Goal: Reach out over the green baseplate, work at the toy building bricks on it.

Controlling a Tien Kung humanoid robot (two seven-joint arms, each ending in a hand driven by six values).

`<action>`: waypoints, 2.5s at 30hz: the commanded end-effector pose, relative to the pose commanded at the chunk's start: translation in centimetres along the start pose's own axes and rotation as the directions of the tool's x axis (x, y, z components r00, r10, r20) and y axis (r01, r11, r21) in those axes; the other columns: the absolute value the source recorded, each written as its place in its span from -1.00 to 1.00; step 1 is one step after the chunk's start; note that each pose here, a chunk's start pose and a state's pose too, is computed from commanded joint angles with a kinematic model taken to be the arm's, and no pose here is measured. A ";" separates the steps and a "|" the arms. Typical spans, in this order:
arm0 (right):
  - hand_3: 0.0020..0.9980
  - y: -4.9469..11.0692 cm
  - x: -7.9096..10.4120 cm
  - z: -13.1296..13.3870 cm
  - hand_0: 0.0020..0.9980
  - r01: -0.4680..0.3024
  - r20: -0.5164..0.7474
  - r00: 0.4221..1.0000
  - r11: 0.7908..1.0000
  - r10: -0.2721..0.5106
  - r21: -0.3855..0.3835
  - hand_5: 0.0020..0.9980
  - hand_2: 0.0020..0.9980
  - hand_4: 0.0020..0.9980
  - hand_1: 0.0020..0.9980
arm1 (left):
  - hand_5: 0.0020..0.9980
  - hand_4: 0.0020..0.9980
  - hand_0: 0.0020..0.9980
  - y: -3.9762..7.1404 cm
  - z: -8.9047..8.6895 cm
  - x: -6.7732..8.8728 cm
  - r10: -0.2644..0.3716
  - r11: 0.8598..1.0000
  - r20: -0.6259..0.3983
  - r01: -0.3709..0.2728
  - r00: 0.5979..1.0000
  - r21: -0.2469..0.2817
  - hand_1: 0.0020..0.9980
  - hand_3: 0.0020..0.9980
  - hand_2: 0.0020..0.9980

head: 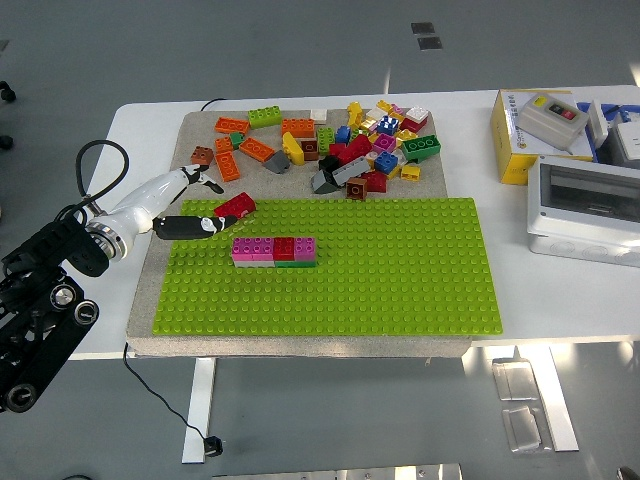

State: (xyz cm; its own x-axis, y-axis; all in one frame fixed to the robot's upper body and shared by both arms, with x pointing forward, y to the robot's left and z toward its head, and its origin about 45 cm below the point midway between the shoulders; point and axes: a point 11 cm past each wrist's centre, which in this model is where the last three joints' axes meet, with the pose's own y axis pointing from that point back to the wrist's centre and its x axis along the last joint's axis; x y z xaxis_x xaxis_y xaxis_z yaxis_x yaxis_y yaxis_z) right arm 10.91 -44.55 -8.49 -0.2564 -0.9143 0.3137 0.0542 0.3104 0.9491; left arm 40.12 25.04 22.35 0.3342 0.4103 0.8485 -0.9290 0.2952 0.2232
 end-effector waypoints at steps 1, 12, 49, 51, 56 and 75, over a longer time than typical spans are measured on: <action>0.48 0.0 -0.1 0.0 0.30 0.000 -0.002 1.000 1.000 0.000 0.001 1.00 0.20 0.15 0.11 | 0.11 0.63 0.91 0.0 -0.1 0.1 0.010 1.000 0.001 -0.010 1.000 0.000 0.94 0.45 1.00; 0.51 0.1 -0.7 -0.3 0.30 -0.001 -0.010 1.000 1.000 0.001 0.008 1.00 0.30 0.14 0.11 | 0.04 0.55 0.90 0.4 -1.5 0.1 0.083 0.996 -0.010 -0.083 0.996 0.025 0.94 0.46 1.00; 0.53 -0.6 -1.1 2.4 0.30 0.000 -0.037 0.999 0.999 -0.002 -0.046 1.00 0.33 0.12 0.14 | -0.07 0.45 0.88 0.8 -2.8 -1.1 0.111 0.994 -0.011 -0.111 0.994 0.011 0.92 0.48 1.00; 0.53 -0.6 -1.2 2.4 0.30 0.002 -0.040 0.999 0.999 -0.004 -0.049 1.00 0.33 0.12 0.14 | -0.07 0.45 0.88 0.3 -2.5 -1.0 0.118 0.993 0.004 -0.118 0.993 0.000 0.92 0.48 1.00; 0.53 -0.5 -1.2 2.2 0.30 0.005 -0.042 0.999 0.999 -0.007 -0.047 1.00 0.33 0.12 0.15 | -0.33 0.44 0.89 -0.5 -2.3 -1.1 0.126 0.992 0.031 -0.127 0.991 0.003 0.92 0.58 1.00; 0.53 -0.4 -1.4 1.6 0.30 0.013 -0.023 1.000 0.999 -0.013 -0.034 1.00 0.30 0.08 0.14 | -0.35 0.47 0.89 -2.0 -2.8 -2.8 0.183 0.979 0.034 -0.185 0.983 0.088 0.92 0.79 1.00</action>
State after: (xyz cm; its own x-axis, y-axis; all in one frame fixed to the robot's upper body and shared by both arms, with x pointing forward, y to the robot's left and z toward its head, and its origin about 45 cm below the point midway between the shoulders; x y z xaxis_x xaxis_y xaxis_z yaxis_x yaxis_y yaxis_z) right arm 9.67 -42.94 -9.36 -0.2348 -0.9241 0.3015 0.0833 0.2899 0.9534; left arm 41.51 25.76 18.20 0.1530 0.4275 0.8910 -0.9851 0.1373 0.1033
